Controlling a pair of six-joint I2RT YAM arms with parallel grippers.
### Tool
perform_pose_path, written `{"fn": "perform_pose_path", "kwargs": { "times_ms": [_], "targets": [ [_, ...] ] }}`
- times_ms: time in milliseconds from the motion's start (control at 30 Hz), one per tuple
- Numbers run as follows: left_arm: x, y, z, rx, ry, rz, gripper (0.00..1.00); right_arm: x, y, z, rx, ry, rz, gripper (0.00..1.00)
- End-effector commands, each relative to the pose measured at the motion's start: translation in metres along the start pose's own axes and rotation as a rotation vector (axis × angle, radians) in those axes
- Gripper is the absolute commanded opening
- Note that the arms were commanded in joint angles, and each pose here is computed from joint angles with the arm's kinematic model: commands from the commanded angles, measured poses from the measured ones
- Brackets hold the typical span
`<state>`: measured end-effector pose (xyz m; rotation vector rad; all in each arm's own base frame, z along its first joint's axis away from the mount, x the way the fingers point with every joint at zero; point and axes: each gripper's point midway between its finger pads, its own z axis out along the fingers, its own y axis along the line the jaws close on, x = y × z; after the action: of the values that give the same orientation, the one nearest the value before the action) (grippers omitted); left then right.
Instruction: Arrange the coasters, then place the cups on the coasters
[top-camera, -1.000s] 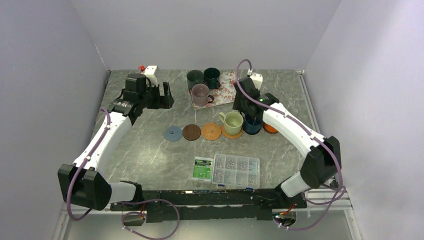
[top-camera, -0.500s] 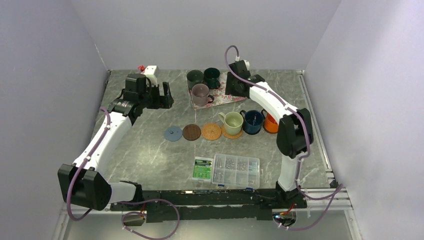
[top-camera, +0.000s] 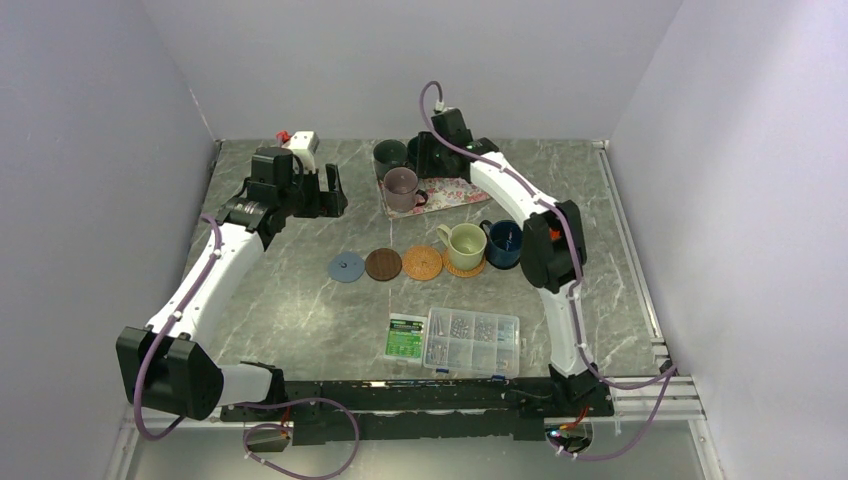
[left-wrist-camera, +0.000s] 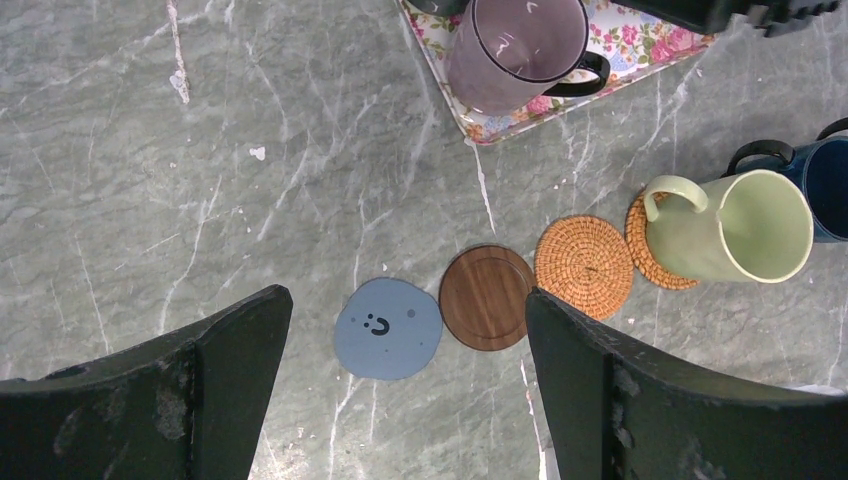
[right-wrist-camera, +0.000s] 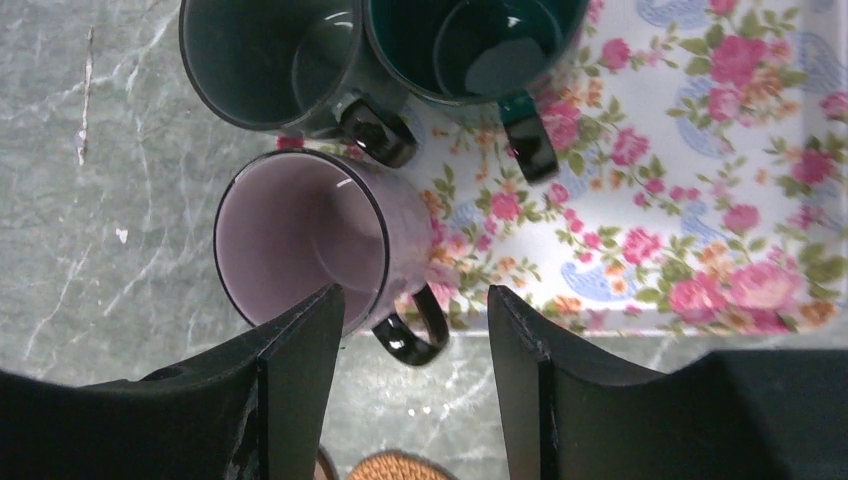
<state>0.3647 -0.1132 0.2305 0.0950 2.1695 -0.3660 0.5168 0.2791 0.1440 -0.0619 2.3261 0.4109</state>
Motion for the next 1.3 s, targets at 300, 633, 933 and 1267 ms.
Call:
{"fn": "perform_pose_path", "kwargs": {
  "times_ms": [300,633,933,1267],
  "targets": [
    [-0.009,-0.007,0.0,0.038,-0.027,0.006,0.93,-0.017,0.026,0.045,-0.068,-0.054,-0.012,0.54],
    [-0.008,-0.009,0.001,0.051,-0.018,0.006,0.93,0.004,0.019,0.064,-0.051,0.001,-0.046,0.45],
    [-0.007,-0.009,0.001,0.052,-0.014,0.008,0.93,0.0,0.026,0.062,-0.095,-0.009,-0.074,0.24],
    [-0.007,-0.009,0.002,0.053,-0.014,0.008,0.93,-0.029,0.042,0.035,-0.168,-0.085,-0.201,0.0]
  ]
}}
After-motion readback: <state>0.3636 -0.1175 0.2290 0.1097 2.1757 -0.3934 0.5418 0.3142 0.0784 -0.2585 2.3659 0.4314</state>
